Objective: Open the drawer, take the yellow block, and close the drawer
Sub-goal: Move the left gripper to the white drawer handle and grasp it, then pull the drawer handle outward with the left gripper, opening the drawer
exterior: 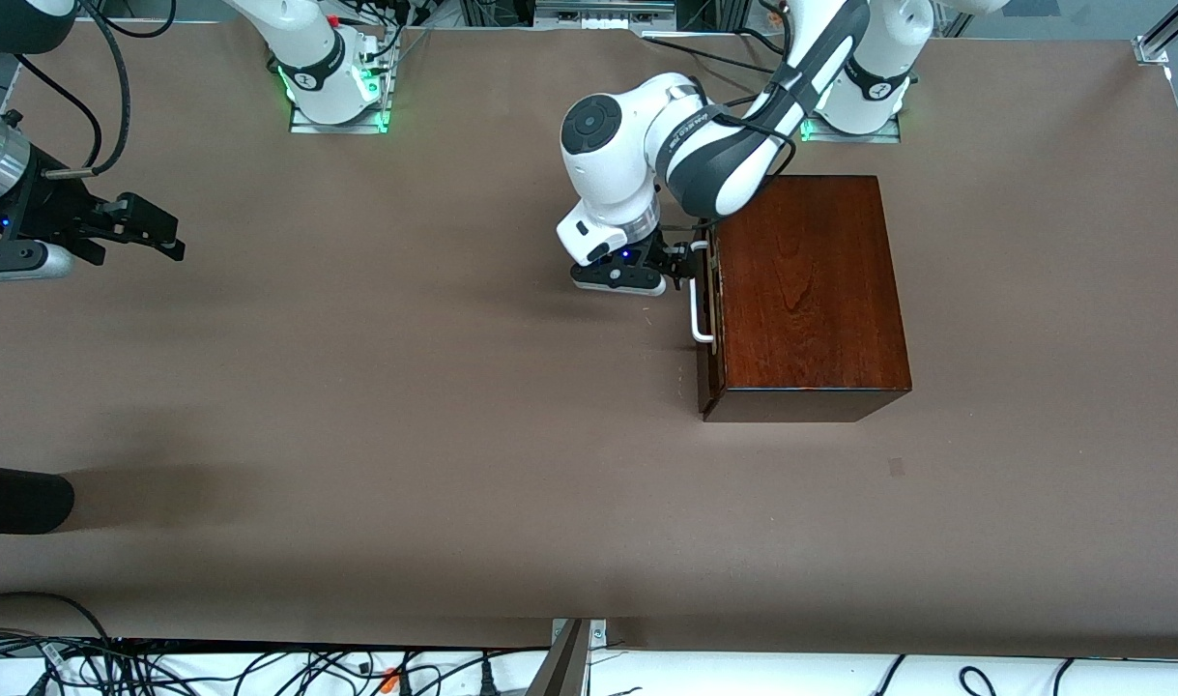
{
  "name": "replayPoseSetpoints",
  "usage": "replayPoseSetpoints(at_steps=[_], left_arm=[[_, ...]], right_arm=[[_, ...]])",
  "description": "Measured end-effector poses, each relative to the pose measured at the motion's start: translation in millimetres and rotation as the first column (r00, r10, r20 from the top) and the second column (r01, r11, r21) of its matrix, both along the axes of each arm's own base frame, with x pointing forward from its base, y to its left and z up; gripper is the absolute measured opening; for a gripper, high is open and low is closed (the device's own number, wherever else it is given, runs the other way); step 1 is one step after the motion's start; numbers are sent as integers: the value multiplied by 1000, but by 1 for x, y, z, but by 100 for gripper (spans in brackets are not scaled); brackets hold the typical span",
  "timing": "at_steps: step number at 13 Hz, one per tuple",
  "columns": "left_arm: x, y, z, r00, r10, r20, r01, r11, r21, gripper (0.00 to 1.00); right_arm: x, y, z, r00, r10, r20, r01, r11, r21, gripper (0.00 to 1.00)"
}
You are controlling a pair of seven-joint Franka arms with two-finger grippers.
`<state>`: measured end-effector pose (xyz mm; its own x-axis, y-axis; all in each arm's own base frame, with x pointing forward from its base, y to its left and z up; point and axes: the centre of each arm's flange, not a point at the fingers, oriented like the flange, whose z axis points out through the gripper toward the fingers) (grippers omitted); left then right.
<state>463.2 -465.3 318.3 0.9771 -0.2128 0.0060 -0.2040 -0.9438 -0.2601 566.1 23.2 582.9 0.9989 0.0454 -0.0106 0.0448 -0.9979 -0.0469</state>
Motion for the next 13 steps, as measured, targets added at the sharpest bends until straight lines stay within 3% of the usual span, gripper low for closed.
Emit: replayPoseSetpoints(at_steps=[6, 13], left_arm=[[10, 17, -11, 999, -17, 34, 15, 998, 65, 100], [2, 24, -37, 1000, -25, 0, 25, 994, 102, 100]], right_arm=[[0, 0, 0, 1000, 0, 0, 0, 1000, 0, 100], [0, 0, 0, 1000, 0, 0, 0, 1000, 0, 100]])
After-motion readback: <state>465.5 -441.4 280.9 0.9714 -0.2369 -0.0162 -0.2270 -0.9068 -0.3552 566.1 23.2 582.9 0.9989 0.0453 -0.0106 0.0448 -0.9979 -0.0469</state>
